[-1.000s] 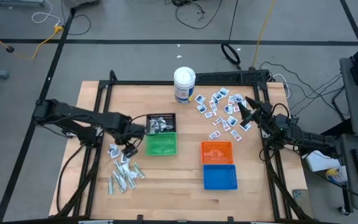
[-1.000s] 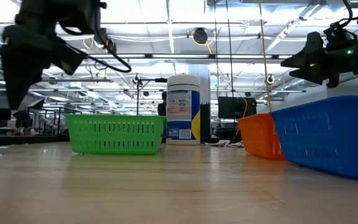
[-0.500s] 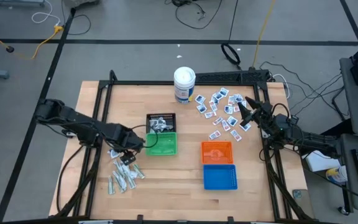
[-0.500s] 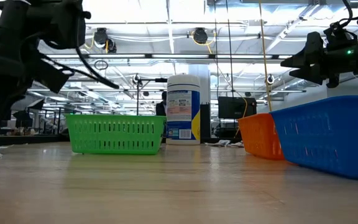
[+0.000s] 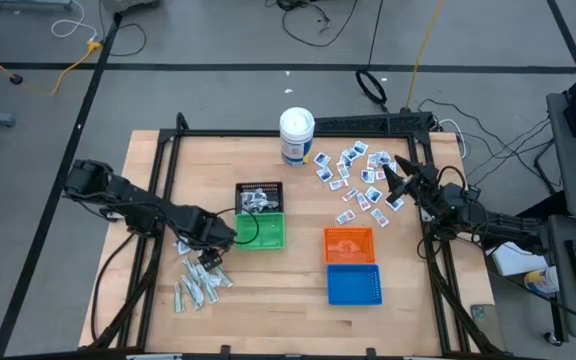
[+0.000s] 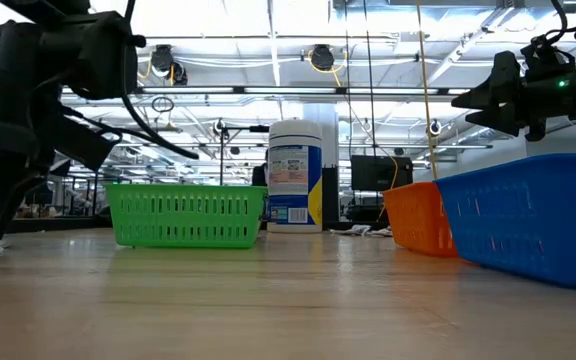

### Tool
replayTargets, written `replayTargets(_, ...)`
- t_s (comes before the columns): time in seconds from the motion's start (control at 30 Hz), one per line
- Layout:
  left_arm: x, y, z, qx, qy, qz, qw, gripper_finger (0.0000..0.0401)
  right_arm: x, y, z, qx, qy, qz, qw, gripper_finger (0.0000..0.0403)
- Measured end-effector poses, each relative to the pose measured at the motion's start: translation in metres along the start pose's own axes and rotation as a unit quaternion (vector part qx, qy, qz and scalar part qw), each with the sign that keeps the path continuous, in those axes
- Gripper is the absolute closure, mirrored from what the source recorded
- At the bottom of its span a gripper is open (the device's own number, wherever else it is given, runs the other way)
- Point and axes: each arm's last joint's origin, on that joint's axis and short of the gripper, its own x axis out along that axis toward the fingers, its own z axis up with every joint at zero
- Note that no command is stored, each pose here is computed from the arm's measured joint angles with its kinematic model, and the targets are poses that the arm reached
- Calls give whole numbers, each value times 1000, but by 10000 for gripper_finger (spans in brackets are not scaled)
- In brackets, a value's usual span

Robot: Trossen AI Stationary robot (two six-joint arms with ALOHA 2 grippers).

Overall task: Pick & Place First Aid Supplies
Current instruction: Put the black pad into the black bin

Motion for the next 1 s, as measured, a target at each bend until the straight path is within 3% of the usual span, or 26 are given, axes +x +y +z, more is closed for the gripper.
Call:
replayTargets(0.13,1,0,0,11,2,-8,1000,161,0,0,0,0,0,0,1000,136)
replayTargets(0.5,2,0,-1,14,15,-20,1000,382,0,0,0,0,0,0,1000,135)
replayTargets(0.73,-6,6,-1,0,16,-32,999,396,0,0,0,0,0,0,1000,135)
replayTargets(1.0,-37,24,-3,-11,14,-22,1000,396,0,0,0,0,0,0,1000,135)
